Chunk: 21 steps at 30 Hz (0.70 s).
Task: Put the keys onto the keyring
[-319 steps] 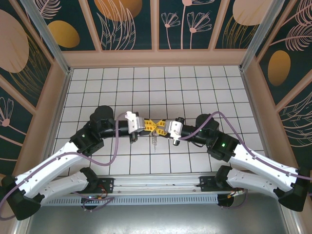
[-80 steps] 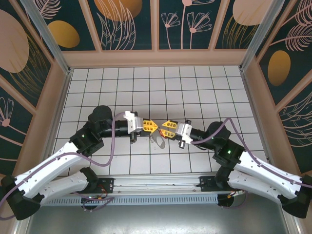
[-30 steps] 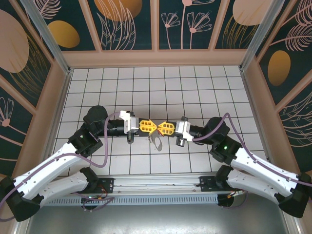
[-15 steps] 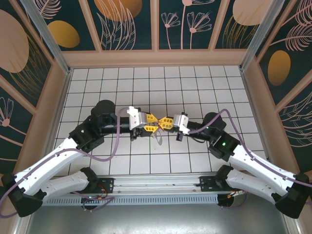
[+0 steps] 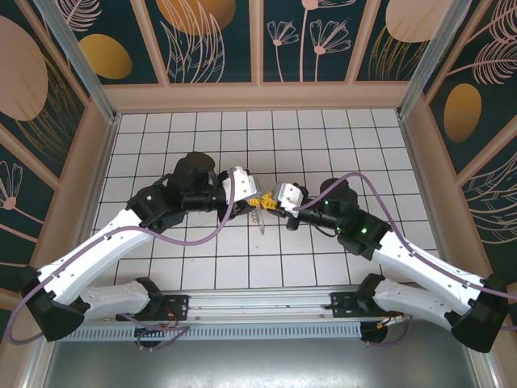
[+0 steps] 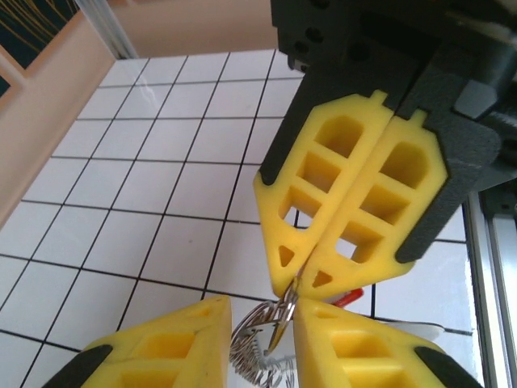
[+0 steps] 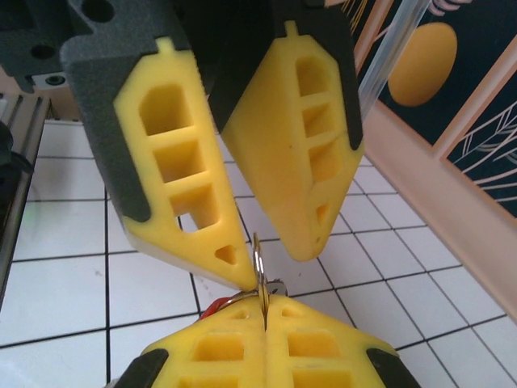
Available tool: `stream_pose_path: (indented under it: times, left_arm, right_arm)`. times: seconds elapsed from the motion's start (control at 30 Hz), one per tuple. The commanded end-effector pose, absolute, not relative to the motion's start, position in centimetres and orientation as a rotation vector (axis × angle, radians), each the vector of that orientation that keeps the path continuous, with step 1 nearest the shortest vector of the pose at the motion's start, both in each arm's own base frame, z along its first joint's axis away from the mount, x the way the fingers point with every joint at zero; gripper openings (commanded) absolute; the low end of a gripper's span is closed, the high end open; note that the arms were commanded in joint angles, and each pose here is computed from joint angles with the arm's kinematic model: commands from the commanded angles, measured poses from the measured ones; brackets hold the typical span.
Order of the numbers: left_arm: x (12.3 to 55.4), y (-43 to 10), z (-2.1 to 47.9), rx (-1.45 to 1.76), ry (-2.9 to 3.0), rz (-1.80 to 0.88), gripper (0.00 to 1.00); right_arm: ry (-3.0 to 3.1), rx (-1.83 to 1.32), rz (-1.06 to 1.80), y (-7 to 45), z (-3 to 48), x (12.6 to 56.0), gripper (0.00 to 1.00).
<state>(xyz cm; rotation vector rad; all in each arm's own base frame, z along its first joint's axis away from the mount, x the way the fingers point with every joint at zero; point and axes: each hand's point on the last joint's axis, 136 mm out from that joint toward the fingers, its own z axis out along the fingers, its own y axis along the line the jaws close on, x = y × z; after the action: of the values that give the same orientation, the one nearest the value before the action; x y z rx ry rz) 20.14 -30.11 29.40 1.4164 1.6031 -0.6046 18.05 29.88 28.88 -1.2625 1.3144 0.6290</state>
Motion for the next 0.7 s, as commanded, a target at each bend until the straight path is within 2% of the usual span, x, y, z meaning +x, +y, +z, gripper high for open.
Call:
stream_pose_path:
  times: [0.0,0.23,0.3,0.5,0.67]
  left_arm:
    - [20.2,-30.0,29.9,1.438,1.594,-0.574,0.23]
    - [20.1,-30.5,29.2,1.460,1.597,-0.596,0.12]
    - [19.9,-30.7,29.2,1.466,1.584,-0.619,0.00]
    - [18.5,-31.2,30.5,1.432,1.500,-0.724,0.00]
    - [17.1,-31.2,31.8,1.397,1.410,-0.816,0.00]
  right_arm:
    - [1.261,-1.245,0.610,30.0,31.0,18.1,0.00]
    - [1.268,-1.269,0.631,30.3,30.7,17.8,0.00]
    - [1.277,-1.275,0.631,30.4,30.4,17.9,0.00]
    - [1.280,-1.256,0.644,30.4,30.5,17.9,0.01]
    - [1.238,-1.244,0.695,30.1,30.9,16.8,0.18]
